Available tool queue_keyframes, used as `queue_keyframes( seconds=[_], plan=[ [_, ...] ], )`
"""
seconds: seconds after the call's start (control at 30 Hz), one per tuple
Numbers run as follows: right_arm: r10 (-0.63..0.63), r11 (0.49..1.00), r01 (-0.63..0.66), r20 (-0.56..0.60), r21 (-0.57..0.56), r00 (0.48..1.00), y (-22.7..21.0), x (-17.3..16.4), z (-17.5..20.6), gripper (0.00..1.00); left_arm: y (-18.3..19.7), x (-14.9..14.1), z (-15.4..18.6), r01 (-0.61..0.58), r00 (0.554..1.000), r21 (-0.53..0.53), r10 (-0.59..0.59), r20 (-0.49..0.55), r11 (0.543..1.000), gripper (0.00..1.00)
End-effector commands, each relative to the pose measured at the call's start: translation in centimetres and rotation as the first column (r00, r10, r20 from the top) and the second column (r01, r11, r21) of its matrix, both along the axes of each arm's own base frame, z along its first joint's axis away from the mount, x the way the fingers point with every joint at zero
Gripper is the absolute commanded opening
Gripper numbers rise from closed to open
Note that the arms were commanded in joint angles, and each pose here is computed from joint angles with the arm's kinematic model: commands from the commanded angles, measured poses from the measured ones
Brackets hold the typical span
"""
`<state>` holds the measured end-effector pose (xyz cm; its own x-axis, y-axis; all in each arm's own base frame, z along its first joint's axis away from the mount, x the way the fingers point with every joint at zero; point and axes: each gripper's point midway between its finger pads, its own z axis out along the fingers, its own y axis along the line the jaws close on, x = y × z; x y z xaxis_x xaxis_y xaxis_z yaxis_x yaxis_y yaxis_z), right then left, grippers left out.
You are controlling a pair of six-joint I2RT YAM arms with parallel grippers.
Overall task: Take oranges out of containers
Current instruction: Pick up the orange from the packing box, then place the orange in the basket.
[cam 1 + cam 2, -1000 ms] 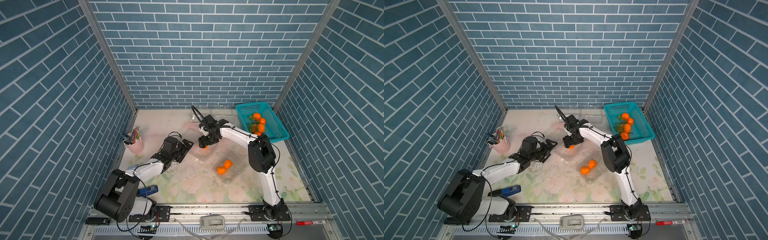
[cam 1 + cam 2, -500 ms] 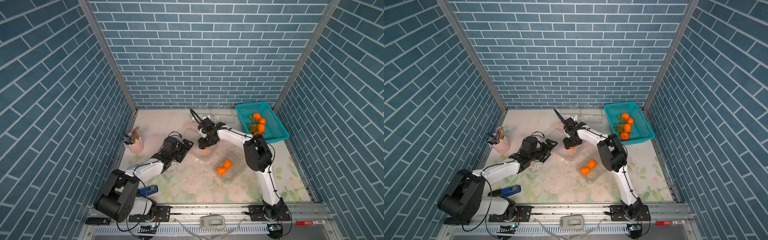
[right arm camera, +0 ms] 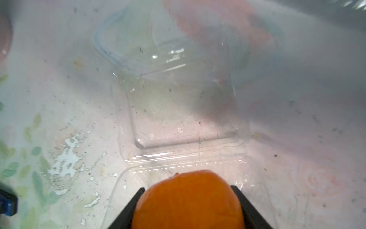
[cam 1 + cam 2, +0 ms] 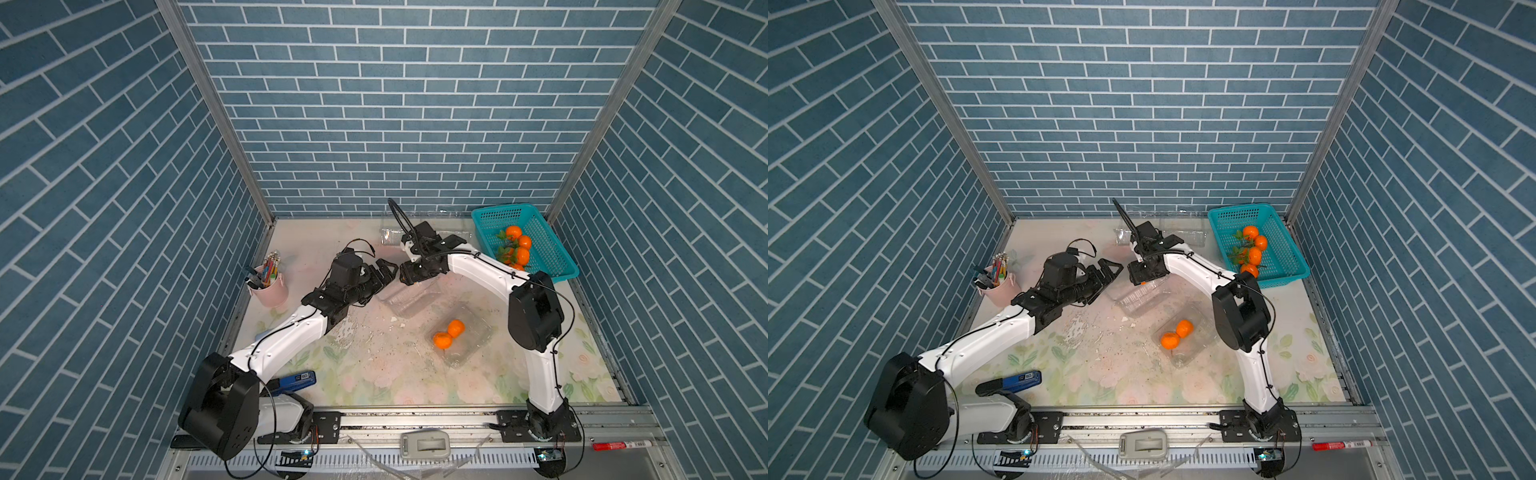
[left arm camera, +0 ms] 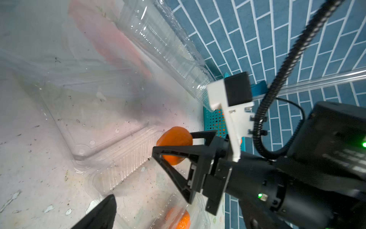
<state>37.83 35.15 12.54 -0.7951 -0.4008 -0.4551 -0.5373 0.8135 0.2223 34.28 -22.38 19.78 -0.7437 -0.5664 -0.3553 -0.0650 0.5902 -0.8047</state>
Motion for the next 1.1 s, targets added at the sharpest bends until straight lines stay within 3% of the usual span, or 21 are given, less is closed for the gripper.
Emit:
queue_keyframes(
  seconds=[0.0, 0.13, 0.3, 0.47, 0.6, 0.67, 0.83, 0.97, 1.07],
  plan=[
    [-0.115, 0.988, 0.109, 0.044, 0.113, 0.992, -2.5, 1.8, 5.3, 0.60, -0.5, 0.0, 1.2, 0.024, 0.999, 0.073, -0.027, 0.034, 0.997, 0.99],
    [-0.245, 0.951, 0.232, 0.041, 0.205, 0.969, -7.3, 4.1, 8.6, 0.60, -3.4, 0.8, 3.3, 0.069, 0.995, 0.054, -0.073, 0.075, 0.996, 0.99],
    [-0.443, 0.880, 0.425, 0.046, 0.212, 0.895, -16.6, 6.5, 10.1, 0.60, -9.0, 1.8, 5.1, 0.173, 0.978, 0.040, -0.177, 0.114, 0.984, 0.99],
    [-0.637, 0.753, 0.631, -0.030, 0.189, 0.770, -26.0, 7.5, 7.3, 0.61, -15.4, 1.9, 4.8, 0.283, 0.952, 0.016, -0.283, 0.115, 0.959, 0.99],
    [-0.716, 0.686, 0.719, -0.072, 0.115, 0.694, -30.4, 7.3, 3.8, 0.61, -19.3, 1.5, 3.2, 0.344, 0.936, -0.012, -0.342, 0.086, 0.939, 0.99],
    [-0.732, 0.672, 0.736, -0.077, 0.076, 0.677, -31.5, 7.0, 2.4, 0.62, -20.1, 1.2, 2.2, 0.358, 0.932, -0.014, -0.356, 0.066, 0.934, 0.99],
    [-0.752, 0.658, 0.753, -0.051, -0.004, 0.657, -33.4, 6.5, 1.4, 0.79, -19.9, 1.0, 1.6, 0.364, 0.930, -0.002, -0.363, 0.047, 0.931, 0.99],
    [-0.754, 0.657, 0.753, 0.009, 0.015, 0.657, -33.8, 6.7, 3.8, 0.85, -18.5, 1.1, 2.5, 0.357, 0.932, 0.037, -0.359, 0.054, 0.933, 0.99],
    [-0.719, 0.694, 0.715, 0.046, 0.081, 0.693, -32.4, 6.8, 6.6, 0.86, -16.6, 1.0, 3.2, 0.341, 0.937, 0.066, -0.345, 0.058, 0.938, 0.99]
  ],
)
